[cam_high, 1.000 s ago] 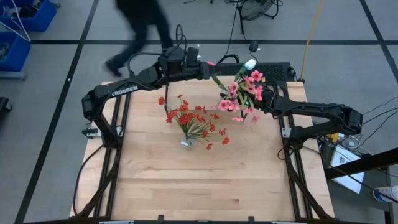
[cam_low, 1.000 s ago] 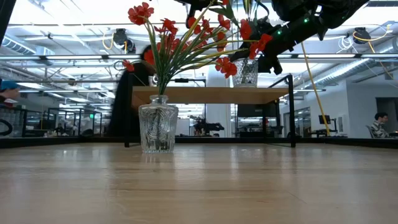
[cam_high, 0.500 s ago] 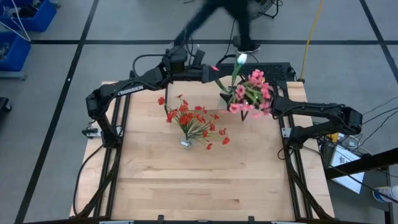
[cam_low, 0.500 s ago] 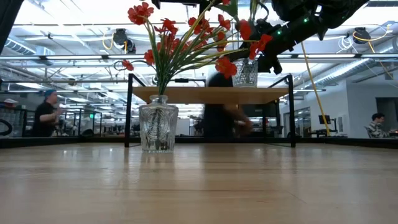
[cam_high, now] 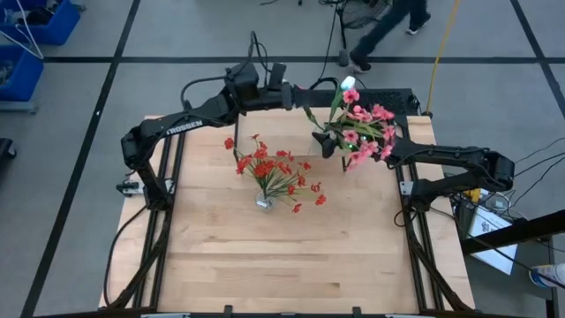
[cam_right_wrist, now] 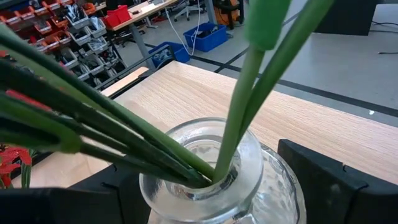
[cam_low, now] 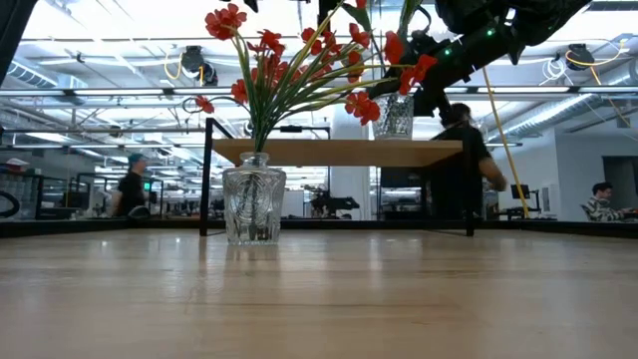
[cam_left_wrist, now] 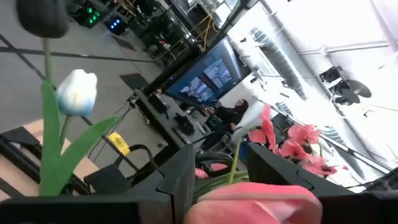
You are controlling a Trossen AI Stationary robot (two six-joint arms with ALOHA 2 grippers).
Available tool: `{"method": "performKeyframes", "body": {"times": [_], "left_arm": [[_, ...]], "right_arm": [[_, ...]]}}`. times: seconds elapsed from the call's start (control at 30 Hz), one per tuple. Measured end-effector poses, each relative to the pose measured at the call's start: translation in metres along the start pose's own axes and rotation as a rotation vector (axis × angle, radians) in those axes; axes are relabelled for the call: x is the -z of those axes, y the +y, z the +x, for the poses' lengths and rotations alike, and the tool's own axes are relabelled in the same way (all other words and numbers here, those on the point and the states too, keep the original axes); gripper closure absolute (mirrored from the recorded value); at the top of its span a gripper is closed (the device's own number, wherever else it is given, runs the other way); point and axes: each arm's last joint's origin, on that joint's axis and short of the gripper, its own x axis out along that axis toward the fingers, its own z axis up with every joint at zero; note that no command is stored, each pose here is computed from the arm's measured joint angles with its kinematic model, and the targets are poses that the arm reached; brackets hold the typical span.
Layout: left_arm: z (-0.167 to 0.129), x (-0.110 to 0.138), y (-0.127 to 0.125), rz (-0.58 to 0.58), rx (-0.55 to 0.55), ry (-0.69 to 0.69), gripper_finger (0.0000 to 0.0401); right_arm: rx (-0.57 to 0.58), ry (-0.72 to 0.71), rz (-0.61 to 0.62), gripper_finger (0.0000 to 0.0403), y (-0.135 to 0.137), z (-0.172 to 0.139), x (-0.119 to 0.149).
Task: Pick and place flowers into a vace then onto a shelf
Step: Adjust the pink tulip in the transparent vase on the shelf
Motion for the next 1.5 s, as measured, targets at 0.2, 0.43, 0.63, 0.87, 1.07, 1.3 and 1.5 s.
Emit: {"method": "performKeyframes", "body": {"times": [0.2, 0.43, 0.63, 0.87, 1.07, 1.3, 1.5], "left_arm": [[0.000, 0.000, 0.000, -0.073, 0.004, 0.010, 0.0251], [0.000, 0.008, 0.002, -0.069, 0.017, 0.120, 0.0234], [0.001, 0.010, 0.003, -0.087, -0.024, 0.112, 0.0146], [-0.002, 0.000, 0.004, -0.089, -0.006, 0.051, 0.0033], [-0.005, -0.007, 0.007, -0.087, 0.002, 0.040, 0.0013], [-0.028, -0.025, -0.009, 0.004, -0.013, 0.031, 0.0041], [-0.058, -0.035, -0.037, 0.083, -0.077, 0.013, 0.0024]], "right_arm": [[0.000, 0.000, 0.000, 0.0115, 0.000, 0.000, 0.000], [0.003, 0.008, -0.002, 0.0115, 0.000, 0.000, 0.001], [0.004, 0.017, -0.015, 0.0115, 0.000, 0.000, 0.002], [0.004, 0.017, -0.017, 0.0115, 0.000, 0.000, 0.002], [0.004, 0.017, -0.014, 0.0115, 0.000, 0.000, 0.002], [0.005, 0.020, -0.018, 0.0115, -0.001, 0.000, 0.002], [0.006, 0.021, -0.018, 0.0115, -0.001, 0.000, 0.002]]}}
